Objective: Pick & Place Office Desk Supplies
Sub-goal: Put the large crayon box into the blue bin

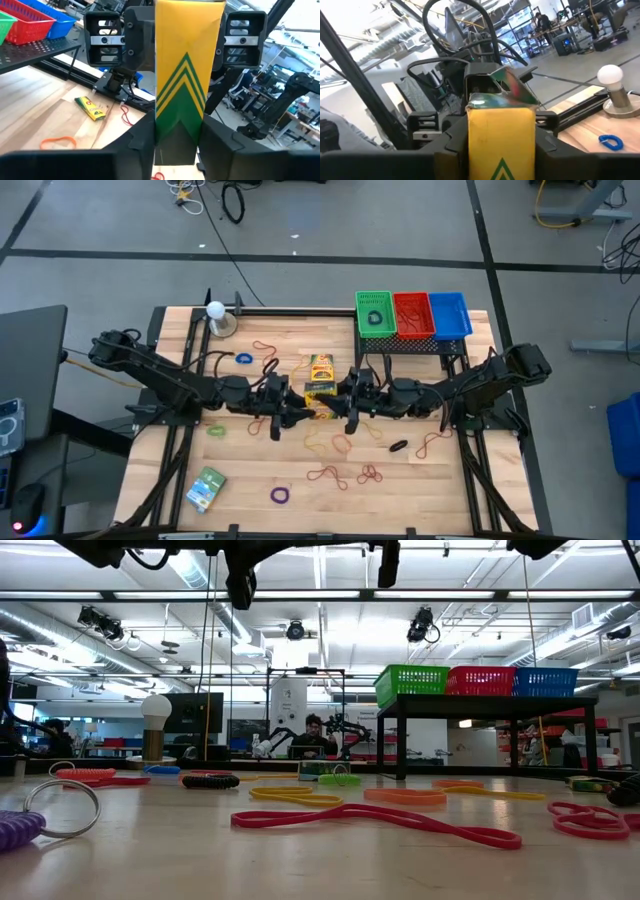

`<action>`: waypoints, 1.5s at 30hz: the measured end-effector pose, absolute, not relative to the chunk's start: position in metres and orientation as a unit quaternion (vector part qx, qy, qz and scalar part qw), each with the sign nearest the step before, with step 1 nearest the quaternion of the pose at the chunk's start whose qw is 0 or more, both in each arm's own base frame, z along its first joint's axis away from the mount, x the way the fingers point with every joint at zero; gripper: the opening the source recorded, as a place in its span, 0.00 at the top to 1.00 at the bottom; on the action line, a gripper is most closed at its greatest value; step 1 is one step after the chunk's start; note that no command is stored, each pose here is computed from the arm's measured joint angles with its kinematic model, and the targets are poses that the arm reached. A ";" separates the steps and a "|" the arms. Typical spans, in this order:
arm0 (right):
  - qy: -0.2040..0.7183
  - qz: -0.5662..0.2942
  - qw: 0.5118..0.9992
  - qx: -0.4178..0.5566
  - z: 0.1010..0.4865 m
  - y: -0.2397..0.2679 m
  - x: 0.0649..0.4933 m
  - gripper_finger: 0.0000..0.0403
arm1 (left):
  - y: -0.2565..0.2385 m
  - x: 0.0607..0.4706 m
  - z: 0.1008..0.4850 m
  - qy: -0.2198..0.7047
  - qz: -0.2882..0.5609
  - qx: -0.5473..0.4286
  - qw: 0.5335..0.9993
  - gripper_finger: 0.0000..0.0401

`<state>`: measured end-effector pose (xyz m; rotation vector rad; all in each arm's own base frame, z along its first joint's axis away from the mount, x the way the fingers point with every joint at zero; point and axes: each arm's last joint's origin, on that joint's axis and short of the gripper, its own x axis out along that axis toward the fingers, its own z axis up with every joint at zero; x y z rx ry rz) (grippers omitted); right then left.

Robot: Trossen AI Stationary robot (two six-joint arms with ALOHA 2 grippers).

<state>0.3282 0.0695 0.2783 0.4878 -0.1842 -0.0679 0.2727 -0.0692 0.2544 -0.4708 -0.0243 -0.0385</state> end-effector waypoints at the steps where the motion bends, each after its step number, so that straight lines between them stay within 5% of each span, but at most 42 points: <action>1: -0.089 -0.034 0.966 0.241 0.278 0.070 0.328 0.67 | -0.069 0.273 0.254 -0.011 -0.019 -0.230 0.973 0.70; 17: 0.071 -0.045 0.968 0.236 0.315 0.052 0.269 0.25 | -0.070 0.272 0.241 0.059 -0.010 -0.219 0.974 0.70; 26: 0.293 -0.009 0.941 0.170 0.365 0.022 0.256 0.23 | -0.070 0.283 0.242 0.159 0.016 -0.170 0.972 0.70; 45: 0.403 0.094 0.900 0.138 0.346 0.024 0.313 0.23 | -0.072 0.321 0.241 0.179 0.031 -0.157 0.971 0.70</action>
